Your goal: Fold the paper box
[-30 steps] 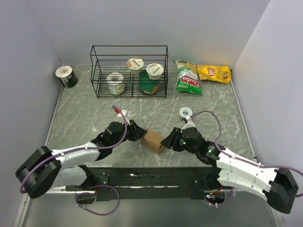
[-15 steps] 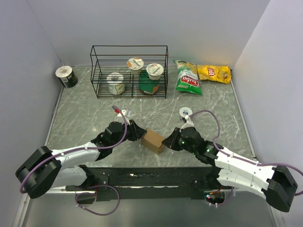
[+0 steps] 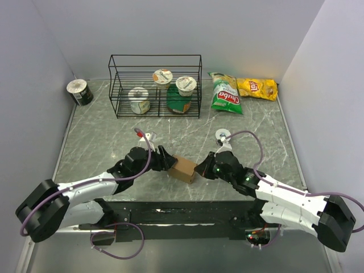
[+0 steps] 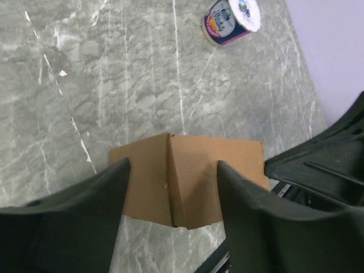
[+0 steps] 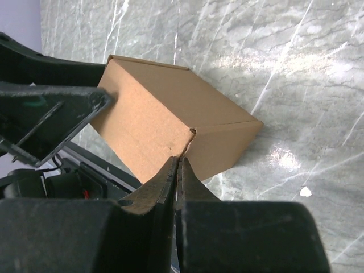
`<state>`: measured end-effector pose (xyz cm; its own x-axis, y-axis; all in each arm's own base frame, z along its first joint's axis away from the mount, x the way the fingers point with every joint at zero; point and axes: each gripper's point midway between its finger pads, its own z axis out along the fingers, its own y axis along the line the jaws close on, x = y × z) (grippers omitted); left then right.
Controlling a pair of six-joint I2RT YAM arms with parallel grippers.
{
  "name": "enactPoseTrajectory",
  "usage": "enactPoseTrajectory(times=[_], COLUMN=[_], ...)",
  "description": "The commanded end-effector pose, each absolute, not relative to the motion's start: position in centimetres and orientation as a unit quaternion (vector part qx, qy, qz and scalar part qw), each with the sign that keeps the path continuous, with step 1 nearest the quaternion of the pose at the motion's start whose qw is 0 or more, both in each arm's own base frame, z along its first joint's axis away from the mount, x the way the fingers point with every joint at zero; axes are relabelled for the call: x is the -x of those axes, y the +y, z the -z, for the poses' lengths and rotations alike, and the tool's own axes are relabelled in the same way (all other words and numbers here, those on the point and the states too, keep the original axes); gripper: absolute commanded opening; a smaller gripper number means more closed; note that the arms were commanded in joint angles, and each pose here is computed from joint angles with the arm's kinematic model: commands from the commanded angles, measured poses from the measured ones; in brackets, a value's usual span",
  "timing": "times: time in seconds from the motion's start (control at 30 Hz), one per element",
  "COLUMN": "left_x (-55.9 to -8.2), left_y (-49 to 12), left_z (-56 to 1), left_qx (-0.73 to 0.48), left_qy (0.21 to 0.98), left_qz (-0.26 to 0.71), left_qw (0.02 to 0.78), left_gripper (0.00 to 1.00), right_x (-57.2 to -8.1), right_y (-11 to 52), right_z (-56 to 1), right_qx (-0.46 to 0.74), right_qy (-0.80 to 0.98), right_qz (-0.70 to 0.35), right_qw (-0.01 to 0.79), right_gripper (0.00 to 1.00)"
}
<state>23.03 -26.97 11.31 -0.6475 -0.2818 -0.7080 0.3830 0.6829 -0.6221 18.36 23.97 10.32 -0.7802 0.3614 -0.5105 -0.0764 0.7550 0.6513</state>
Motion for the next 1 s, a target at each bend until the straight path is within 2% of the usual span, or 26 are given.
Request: enactPoseTrajectory(times=[0.0, 0.17, 0.23, 0.43, 0.53, 0.73, 0.97], left_x=[-23.1, -23.0, -22.5, -21.3, -20.8, -20.4, -19.7], left_y=[-26.1, -25.6, -25.6, -25.7, -25.8, -25.8, -25.7], left_z=[-13.3, -14.1, -13.9, -13.2, -13.1, -12.0, -10.6], left_qx=[-0.03, -0.017, -0.015, -0.015, -0.013, -0.007, -0.009], left_qy=[0.8, 0.79, 0.789, 0.791, 0.786, 0.791, 0.797], left_qz=[0.402, 0.417, 0.428, 0.447, 0.461, 0.464, 0.466], left_qw=[0.445, 0.449, 0.442, 0.418, 0.411, 0.399, 0.385], left_gripper=[0.72, 0.72, 0.66, 0.57, 0.55, 0.42, 0.31], right_x=[-17.7, -17.9, -17.9, -18.0, -18.0, -18.0, -17.9], right_y=[20.5, 20.3, 20.3, 20.4, 20.4, 20.3, 20.1], right_z=[-6.8, -7.2, -7.3, -7.4, -7.4, -7.4, -7.1], right_qx=[-0.073, -0.072, -0.071, -0.069, -0.069, -0.071, -0.071], right_qy=[0.915, 0.914, 0.914, 0.913, 0.914, 0.914, 0.915], right_qz=[-0.246, -0.24, -0.24, -0.241, -0.241, -0.236, -0.232], right_qw=[0.312, 0.319, 0.32, 0.321, 0.321, 0.321, 0.321], right_gripper=[0.06, 0.06, 0.06, 0.06, 0.06, 0.06, 0.06])
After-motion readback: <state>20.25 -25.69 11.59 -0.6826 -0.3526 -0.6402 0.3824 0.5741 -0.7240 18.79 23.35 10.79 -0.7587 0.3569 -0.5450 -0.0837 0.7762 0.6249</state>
